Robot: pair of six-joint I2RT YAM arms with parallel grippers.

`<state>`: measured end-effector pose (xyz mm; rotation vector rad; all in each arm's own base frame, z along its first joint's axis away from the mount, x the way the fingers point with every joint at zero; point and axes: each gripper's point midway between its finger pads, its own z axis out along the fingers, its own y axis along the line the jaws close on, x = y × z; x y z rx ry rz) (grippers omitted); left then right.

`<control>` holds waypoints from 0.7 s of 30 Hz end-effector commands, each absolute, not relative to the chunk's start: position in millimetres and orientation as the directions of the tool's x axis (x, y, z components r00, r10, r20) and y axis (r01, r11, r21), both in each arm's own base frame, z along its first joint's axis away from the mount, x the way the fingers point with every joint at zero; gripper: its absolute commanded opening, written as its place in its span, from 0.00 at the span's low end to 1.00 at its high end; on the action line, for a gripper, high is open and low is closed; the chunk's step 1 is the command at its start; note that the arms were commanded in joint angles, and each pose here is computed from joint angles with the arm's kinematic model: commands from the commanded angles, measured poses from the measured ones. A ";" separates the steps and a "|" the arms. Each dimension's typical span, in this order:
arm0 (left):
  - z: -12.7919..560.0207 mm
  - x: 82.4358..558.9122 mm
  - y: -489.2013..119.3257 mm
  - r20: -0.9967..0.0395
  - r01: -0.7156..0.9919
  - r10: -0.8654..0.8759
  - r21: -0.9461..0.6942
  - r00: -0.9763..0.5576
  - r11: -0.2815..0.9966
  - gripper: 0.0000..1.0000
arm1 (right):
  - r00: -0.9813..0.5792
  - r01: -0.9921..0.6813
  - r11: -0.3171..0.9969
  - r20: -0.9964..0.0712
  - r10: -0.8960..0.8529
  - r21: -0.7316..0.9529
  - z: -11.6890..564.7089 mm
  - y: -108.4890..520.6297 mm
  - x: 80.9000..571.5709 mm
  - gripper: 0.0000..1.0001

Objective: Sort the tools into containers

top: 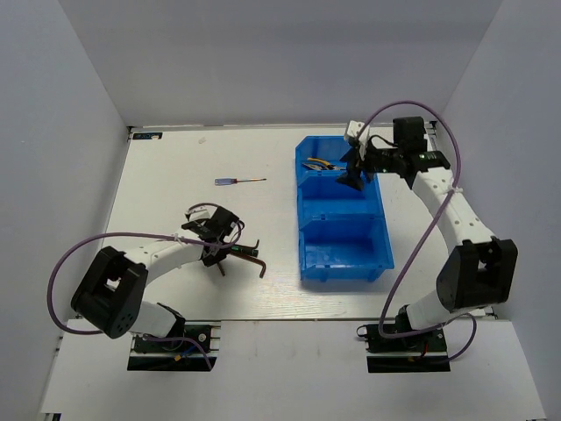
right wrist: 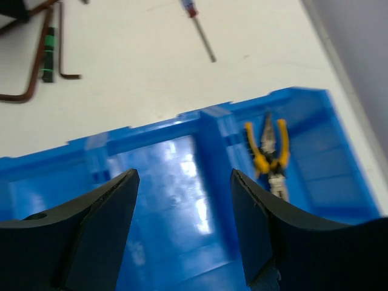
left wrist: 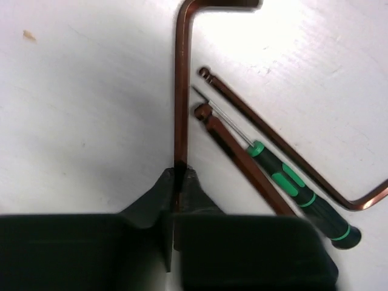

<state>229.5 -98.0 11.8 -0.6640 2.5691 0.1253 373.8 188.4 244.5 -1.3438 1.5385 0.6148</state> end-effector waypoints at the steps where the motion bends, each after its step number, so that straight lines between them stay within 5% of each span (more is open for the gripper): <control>1: -20.5 206.2 -80.7 -0.411 -0.468 -0.404 0.064 -0.817 0.881 0.02 | -0.031 -0.962 0.262 -0.917 -0.398 -0.081 231.7 191.2 346.2 0.68; 5: -17.4 201.8 -78.1 -0.410 -0.468 -0.404 0.065 -0.818 0.881 0.00 | -0.056 -0.964 0.261 -0.918 -0.393 -0.053 228.2 188.4 331.9 0.67; 8: 32.2 225.4 -92.0 -0.501 -0.425 -0.376 -0.019 -0.780 0.905 0.00 | -0.084 -0.965 0.260 -0.914 -0.396 -0.024 223.9 187.1 325.5 0.63; 10: 76.6 242.3 -101.4 -0.562 -0.354 -0.326 -0.062 -0.760 0.933 0.00 | -0.119 -0.959 0.284 -0.908 -0.401 0.001 222.9 184.8 325.4 0.45; 12: 131.6 264.7 -120.4 -0.654 -0.241 -0.294 -0.172 -0.697 0.955 0.00 | -0.157 -0.954 0.300 -0.897 -0.414 0.028 221.7 183.0 325.5 0.04; 13: 148.0 271.4 -126.5 -0.694 -0.130 -0.204 -0.158 -0.690 0.979 0.00 | -0.157 -0.945 0.328 -0.889 -0.430 0.009 223.3 178.0 332.5 0.00; 16: 194.9 296.1 -180.5 -0.815 0.258 -0.026 -0.213 -0.579 0.942 0.00 | -0.242 -0.905 0.424 -0.873 -0.423 0.046 228.0 170.1 350.2 0.00; 21: 218.8 308.2 -285.5 -0.895 0.747 0.155 -0.241 -0.418 0.620 0.00 | -0.319 -0.883 0.455 -0.859 -0.400 0.116 235.1 165.0 353.3 0.00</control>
